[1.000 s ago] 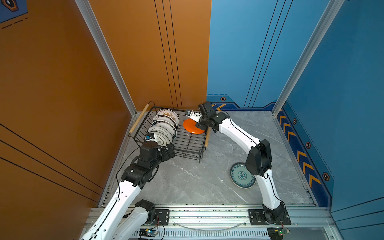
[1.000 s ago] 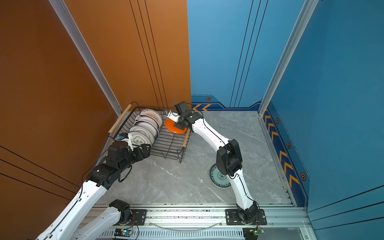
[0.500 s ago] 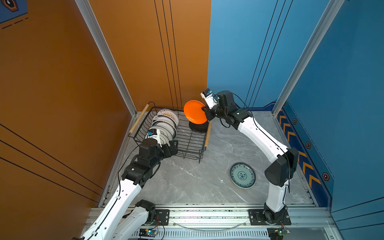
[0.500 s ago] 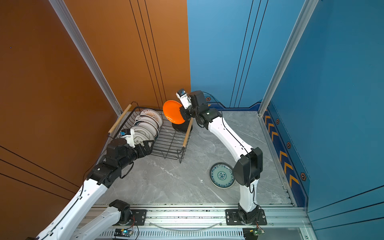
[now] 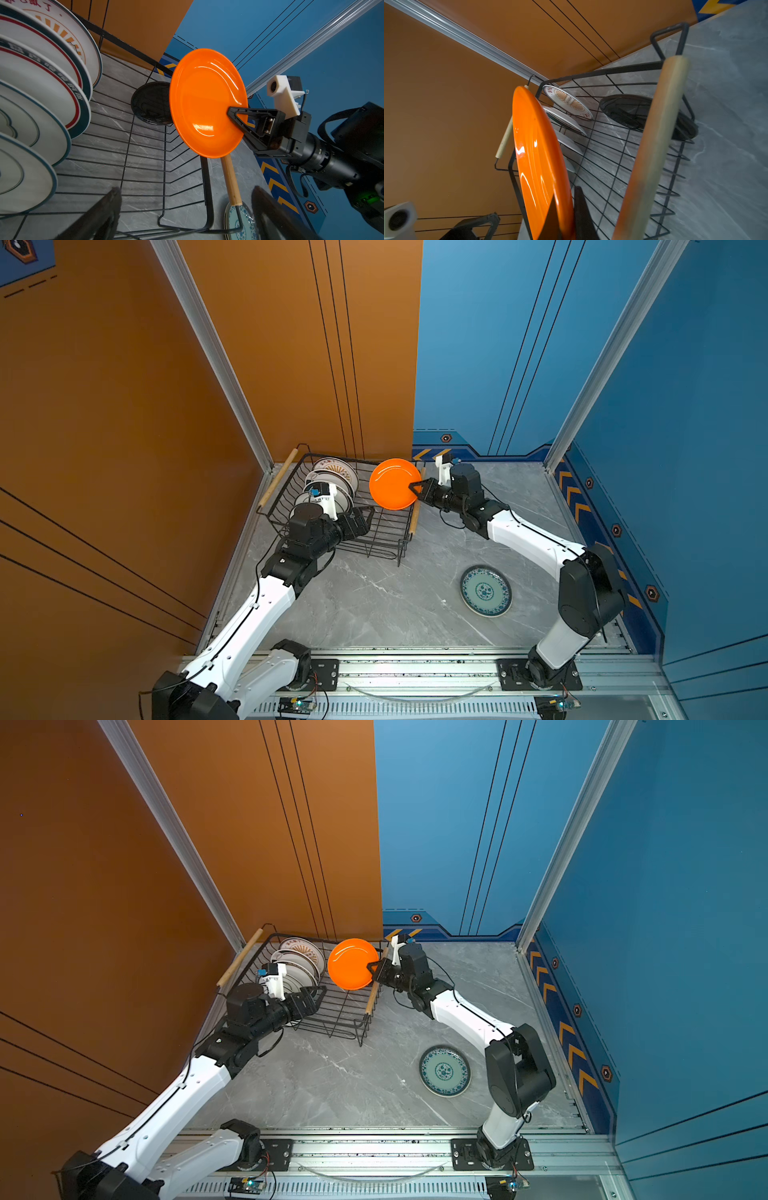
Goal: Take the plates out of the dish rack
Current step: 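Lift the orange plate up out of the rack with the right gripper, then move the left gripper to the orange plate rim and grasp it while right holds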
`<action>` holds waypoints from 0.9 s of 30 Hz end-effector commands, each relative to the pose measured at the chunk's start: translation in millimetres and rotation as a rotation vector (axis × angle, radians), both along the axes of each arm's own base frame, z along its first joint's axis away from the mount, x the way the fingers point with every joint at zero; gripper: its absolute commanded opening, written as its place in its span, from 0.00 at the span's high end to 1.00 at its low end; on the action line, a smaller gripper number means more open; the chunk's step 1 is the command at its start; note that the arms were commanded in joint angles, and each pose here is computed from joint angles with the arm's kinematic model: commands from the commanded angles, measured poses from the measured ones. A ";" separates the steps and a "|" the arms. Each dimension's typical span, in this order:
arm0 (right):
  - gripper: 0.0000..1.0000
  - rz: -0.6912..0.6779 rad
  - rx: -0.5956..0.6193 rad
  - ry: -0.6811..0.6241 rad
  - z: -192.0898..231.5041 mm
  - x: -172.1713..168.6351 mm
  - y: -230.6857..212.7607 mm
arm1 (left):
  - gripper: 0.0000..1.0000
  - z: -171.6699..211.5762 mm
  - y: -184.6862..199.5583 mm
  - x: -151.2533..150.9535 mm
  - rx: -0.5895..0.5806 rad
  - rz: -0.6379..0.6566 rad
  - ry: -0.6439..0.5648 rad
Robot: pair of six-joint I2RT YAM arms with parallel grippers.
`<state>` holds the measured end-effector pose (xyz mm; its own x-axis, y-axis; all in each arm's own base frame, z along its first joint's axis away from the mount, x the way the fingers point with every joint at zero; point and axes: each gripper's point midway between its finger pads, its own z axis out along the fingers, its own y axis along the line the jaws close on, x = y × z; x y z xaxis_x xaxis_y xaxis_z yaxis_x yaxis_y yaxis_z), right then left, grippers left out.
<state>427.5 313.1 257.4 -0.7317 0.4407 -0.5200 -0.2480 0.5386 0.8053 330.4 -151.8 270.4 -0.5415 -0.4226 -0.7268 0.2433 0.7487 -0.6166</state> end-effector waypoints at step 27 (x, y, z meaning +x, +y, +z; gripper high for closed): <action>1.00 0.129 0.276 0.005 25.0 -38.7 28.3 | 0.65 27.7 -33.3 36.9 -0.258 -0.145 -0.008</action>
